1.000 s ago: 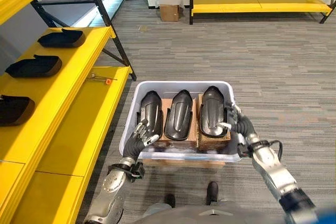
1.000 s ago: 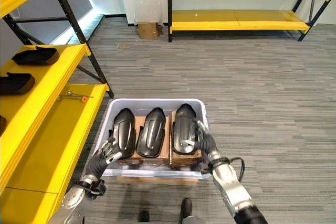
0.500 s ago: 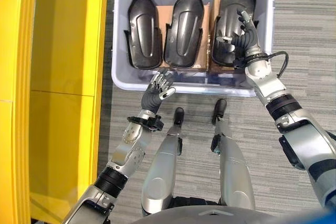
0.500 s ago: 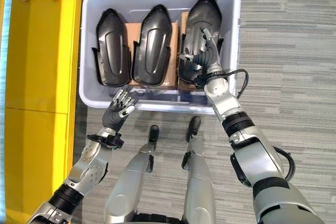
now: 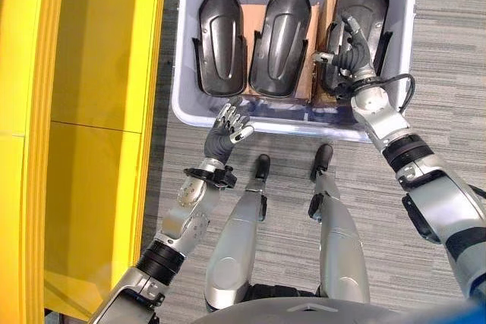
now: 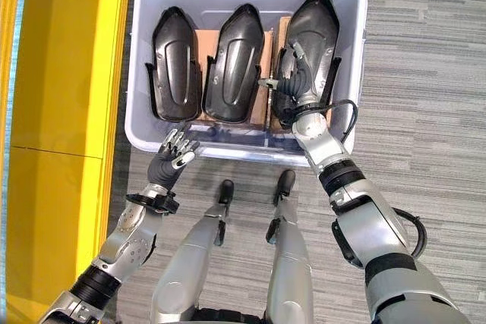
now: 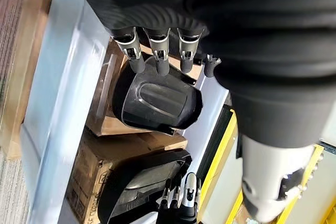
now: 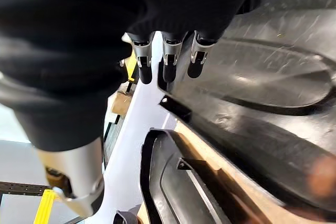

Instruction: Move parts from the plastic box to the shelf.

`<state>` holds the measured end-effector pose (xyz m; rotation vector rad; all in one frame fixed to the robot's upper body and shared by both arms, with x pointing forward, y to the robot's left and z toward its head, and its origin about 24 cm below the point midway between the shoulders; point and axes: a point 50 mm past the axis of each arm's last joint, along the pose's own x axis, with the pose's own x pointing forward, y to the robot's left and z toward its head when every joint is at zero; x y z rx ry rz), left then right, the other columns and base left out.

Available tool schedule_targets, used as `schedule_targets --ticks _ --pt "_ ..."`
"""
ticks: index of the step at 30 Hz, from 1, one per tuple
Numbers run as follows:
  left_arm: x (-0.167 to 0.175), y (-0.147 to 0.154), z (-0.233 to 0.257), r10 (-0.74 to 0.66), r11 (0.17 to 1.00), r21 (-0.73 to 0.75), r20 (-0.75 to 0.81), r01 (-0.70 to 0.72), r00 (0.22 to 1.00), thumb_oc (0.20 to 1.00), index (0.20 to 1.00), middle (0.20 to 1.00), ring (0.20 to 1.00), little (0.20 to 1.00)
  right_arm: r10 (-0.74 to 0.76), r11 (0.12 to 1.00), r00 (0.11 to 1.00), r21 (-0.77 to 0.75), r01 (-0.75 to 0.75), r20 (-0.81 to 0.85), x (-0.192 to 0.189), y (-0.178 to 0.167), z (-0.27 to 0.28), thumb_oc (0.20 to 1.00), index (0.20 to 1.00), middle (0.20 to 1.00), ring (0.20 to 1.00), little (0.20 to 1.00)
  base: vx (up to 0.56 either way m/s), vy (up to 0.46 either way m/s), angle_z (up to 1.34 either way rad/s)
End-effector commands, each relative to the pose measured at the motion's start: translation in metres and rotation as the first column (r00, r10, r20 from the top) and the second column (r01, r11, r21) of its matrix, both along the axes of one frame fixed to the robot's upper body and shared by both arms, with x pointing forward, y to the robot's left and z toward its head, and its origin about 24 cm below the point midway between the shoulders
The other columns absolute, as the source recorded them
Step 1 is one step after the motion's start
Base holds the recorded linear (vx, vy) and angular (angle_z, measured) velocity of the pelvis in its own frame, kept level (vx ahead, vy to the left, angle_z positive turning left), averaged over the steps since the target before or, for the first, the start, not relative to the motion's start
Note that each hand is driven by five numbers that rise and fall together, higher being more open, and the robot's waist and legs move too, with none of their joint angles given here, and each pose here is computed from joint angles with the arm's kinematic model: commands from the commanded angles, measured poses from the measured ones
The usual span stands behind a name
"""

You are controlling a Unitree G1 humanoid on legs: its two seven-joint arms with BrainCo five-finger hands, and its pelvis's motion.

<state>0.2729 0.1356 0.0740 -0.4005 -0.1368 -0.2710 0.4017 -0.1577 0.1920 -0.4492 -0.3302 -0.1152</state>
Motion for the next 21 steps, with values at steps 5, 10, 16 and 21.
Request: schedule_targets --ticks 5,10,16,21 --pt "-0.011 0.007 0.016 0.013 1.0 -0.011 0.09 -0.012 0.996 1.0 1.0 1.0 1.0 1.0 -0.007 0.992 0.997 -0.128 -0.004 -0.079 0.011 0.001 -0.005 1.0 1.0 1.0 1.0 1.0 -0.04 0.008 0.09" --pt "-0.01 0.007 0.017 0.017 1.0 -0.012 0.096 -0.016 0.995 1.0 1.0 1.0 1.0 1.0 0.018 0.983 0.988 -0.178 -0.045 -0.154 0.012 0.005 -0.017 1.0 1.0 1.0 1.0 1.0 -0.01 0.0 0.03" --pt "-0.007 0.008 0.019 0.037 0.999 -0.013 0.104 -0.036 0.994 1.0 1.0 1.0 1.0 1.0 0.028 0.968 0.974 -0.236 -0.082 -0.224 0.013 0.01 -0.031 1.0 1.0 1.0 1.0 1.0 -0.02 -0.001 0.03" --pt "-0.004 0.006 0.021 0.054 0.999 -0.011 0.109 -0.053 0.993 1.0 1.0 1.0 1.0 1.0 0.162 0.873 0.959 -0.419 -0.25 -0.233 0.001 0.042 -0.04 1.0 1.0 1.0 1.0 1.0 0.0 -0.002 0.01"
